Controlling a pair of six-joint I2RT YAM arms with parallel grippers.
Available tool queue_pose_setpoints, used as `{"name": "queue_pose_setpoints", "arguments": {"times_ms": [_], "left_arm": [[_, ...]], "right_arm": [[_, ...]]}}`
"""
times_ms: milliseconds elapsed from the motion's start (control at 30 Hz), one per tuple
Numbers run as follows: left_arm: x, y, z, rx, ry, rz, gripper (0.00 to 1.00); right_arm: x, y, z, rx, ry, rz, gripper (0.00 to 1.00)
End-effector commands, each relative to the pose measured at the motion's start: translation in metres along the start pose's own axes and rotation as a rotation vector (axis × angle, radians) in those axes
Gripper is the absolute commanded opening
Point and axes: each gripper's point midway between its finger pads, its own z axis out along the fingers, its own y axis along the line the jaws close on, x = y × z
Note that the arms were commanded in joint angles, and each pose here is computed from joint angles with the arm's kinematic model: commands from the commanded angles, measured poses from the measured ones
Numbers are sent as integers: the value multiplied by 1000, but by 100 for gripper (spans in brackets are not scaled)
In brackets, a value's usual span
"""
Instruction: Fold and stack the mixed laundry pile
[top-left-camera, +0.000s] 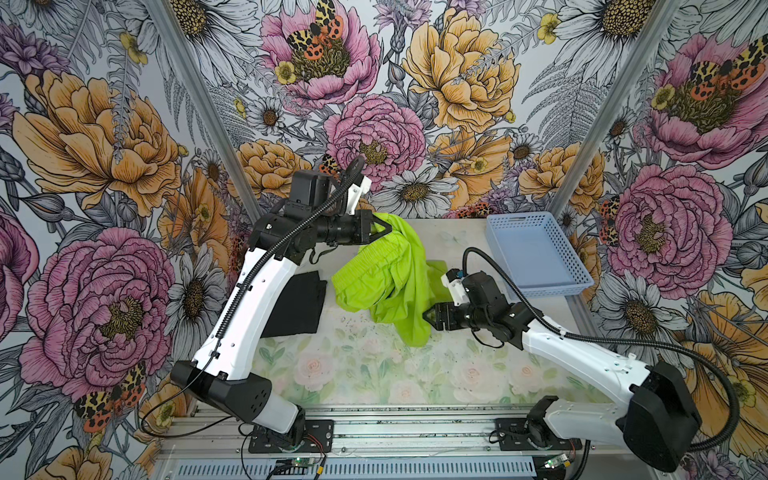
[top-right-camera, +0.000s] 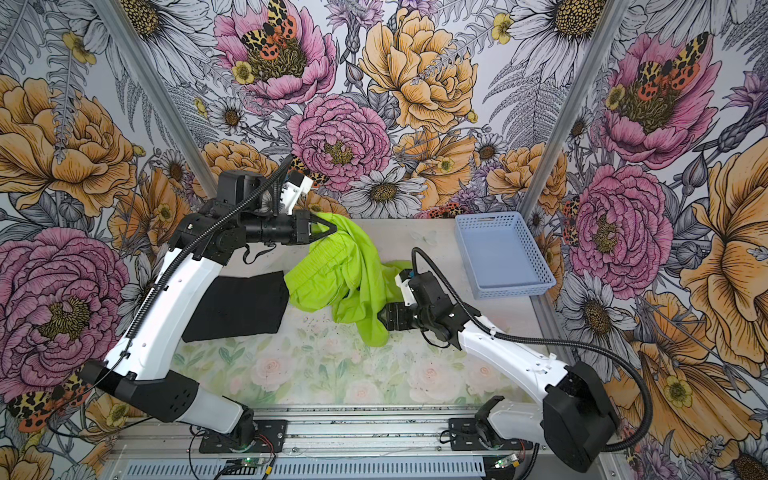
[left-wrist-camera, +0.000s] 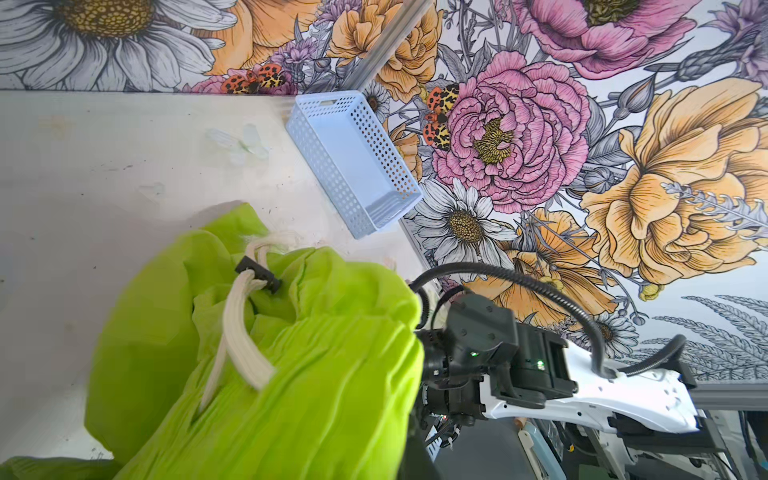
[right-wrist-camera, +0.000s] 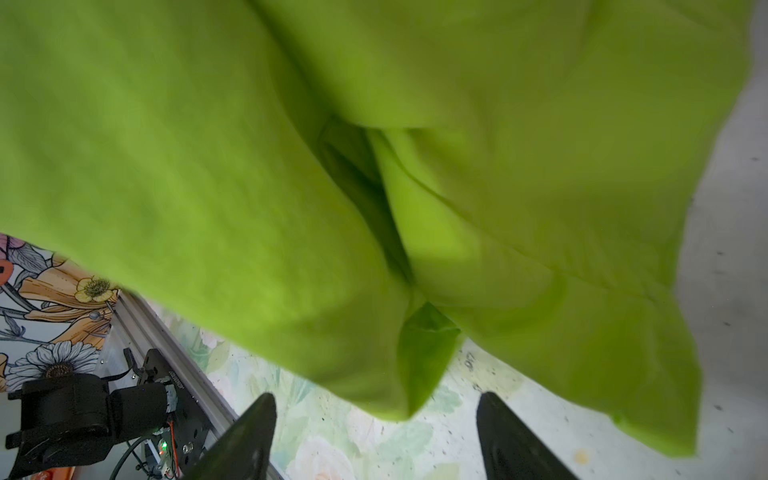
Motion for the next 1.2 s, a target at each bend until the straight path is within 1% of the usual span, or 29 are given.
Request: {"name": "queue_pose_setpoints", "arguments": {"times_ms": [0,67,100,133,167,200,233,267,333,467,500,567,633,700,767,800,867,900,933,967,1033,1067,1100,1167], "left_arm": [[-19,-26,-5,50,-55,55,0],[-26,-35,-5,67,-67,69,0],[-30,-39,-5,79,-73,76,0],[-33,-43,-5,92,-75,81,0],[-34,-46,-5,102,-76,83,0],[-37,-49,-7,108,-83,86,0],[-39,-50,-8,111,-87,87,0],[-40,-49,-10,110,-91,86,0],[-41,-41,-15,92,-101,66,0],[-38,-27,-30,48,-124,40,0],[-36,-22,-35,34,-132,30,0],[-32,-12,-44,6,-145,15,0],[-24,7,-51,-33,-148,-25,0],[-14,27,-58,-72,-147,-73,0],[1,51,-61,-122,-139,-124,0],[11,66,-59,-146,-125,-156,0],[33,92,-51,-176,-81,-214,0],[45,104,-44,-185,-52,-243,0],[55,116,-37,-192,-24,-265,0],[65,126,-31,-201,3,-280,0],[83,152,-19,-237,52,-312,0],[87,160,-17,-251,65,-320,0],[92,170,-14,-266,76,-331,0],[96,183,-13,-281,80,-350,0]], "right_arm": [[-15,-1,32,47,-43,-19,77],[-15,-20,45,136,-34,-22,67],[-16,-36,44,208,-38,-18,55],[-20,-49,38,255,-51,-6,39],[-24,-59,28,279,-67,11,22],[-30,-70,13,303,-87,32,10],[-37,-77,-4,303,-112,39,4],[-42,-82,-22,308,-127,35,0],[-50,-88,-57,318,-135,7,0],[-56,-90,-114,356,-83,-76,0],[-59,-89,-125,355,-77,-84,0],[-64,-81,-142,310,-75,-91,0],[-67,-75,-152,248,-59,-76,0],[-65,-73,-155,221,-19,-63,0],[-60,-83,-153,256,39,-43,0],[-58,-93,-151,297,68,-29,0],[-63,-118,-143,386,107,5,0],[-68,-128,-136,408,124,34,0],[-73,-136,-127,410,138,62,2],[-79,-142,-119,413,148,76,9],[-89,-157,-109,458,158,105,32],[-92,-161,-108,480,154,114,39],[-95,-162,-110,493,141,115,44],[-94,-160,-117,506,100,125,53]]}}
